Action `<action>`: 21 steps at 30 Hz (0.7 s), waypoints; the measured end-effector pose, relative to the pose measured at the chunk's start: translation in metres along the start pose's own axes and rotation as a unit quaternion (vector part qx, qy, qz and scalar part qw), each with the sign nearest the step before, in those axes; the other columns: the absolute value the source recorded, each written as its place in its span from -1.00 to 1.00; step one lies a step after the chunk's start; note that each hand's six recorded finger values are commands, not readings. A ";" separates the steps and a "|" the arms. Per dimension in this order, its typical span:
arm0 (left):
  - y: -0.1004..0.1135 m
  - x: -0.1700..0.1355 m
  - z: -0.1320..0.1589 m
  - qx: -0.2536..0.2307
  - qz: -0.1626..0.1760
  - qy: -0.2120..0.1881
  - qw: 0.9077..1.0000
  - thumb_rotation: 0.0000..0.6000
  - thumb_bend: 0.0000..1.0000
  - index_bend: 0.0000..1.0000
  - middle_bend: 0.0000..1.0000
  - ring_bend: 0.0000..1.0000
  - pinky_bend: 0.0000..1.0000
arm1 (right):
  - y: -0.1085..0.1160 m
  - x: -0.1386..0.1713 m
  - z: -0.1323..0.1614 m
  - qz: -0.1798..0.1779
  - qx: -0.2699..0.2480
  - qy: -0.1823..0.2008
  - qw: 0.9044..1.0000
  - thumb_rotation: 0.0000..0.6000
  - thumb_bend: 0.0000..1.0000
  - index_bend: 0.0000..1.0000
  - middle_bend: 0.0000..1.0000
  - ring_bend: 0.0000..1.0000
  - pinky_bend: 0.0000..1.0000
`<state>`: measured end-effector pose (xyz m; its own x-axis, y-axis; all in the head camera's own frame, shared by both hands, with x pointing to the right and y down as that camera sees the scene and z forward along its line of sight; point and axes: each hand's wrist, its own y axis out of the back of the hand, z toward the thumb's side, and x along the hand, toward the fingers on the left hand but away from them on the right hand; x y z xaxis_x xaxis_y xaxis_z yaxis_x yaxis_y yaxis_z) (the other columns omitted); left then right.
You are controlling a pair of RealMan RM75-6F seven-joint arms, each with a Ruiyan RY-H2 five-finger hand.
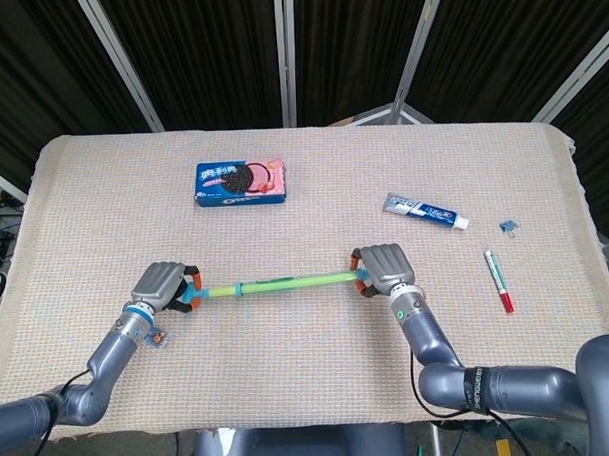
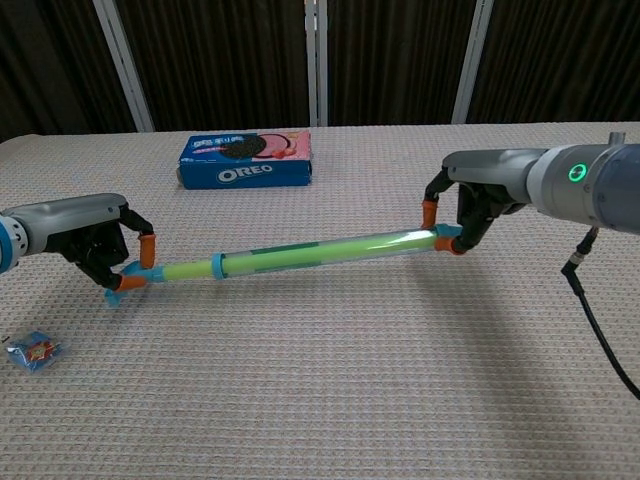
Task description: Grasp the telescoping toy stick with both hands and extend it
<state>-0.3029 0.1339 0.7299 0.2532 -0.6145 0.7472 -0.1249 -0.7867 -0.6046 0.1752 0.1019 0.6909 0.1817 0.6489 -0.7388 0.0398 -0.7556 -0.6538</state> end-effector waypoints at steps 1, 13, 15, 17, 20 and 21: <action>0.000 0.000 -0.002 0.000 0.000 0.001 1.000 1.00 -0.05 0.35 0.87 0.77 1.00 | 0.001 0.000 -0.001 -0.001 0.000 0.000 1.000 1.00 -0.16 0.23 1.00 1.00 1.00; 0.006 -0.002 -0.026 0.006 0.004 0.023 1.000 1.00 -0.05 0.36 0.87 0.77 1.00 | 0.015 0.000 -0.023 -0.026 0.008 -0.013 1.000 1.00 -0.16 0.24 1.00 1.00 1.00; 0.007 -0.003 -0.030 0.006 0.005 0.025 1.000 1.00 -0.05 0.36 0.87 0.77 1.00 | 0.018 0.001 -0.027 -0.028 0.009 -0.015 0.999 1.00 -0.16 0.24 1.00 1.00 1.00; 0.008 -0.003 -0.033 0.008 0.006 0.028 1.000 1.00 -0.05 0.36 0.87 0.77 1.00 | 0.020 0.001 -0.031 -0.030 0.008 -0.018 0.999 1.00 -0.16 0.24 1.00 1.00 1.00; 0.010 -0.004 -0.037 0.008 0.007 0.031 0.999 1.00 -0.05 0.36 0.87 0.77 1.00 | 0.024 0.001 -0.037 -0.034 0.004 -0.022 0.999 1.00 -0.16 0.25 1.00 1.00 1.00; 0.011 -0.005 -0.038 0.010 0.008 0.032 0.999 1.00 -0.05 0.36 0.87 0.77 1.00 | 0.025 0.001 -0.039 -0.035 0.004 -0.023 0.999 1.00 -0.16 0.25 1.00 1.00 1.00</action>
<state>-0.3422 0.1257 0.7301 0.1899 -0.6298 0.7532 -0.1099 -0.7760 -0.6211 0.2145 0.0802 0.6794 0.1331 0.7032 -0.6985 0.0424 -0.7081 -0.7048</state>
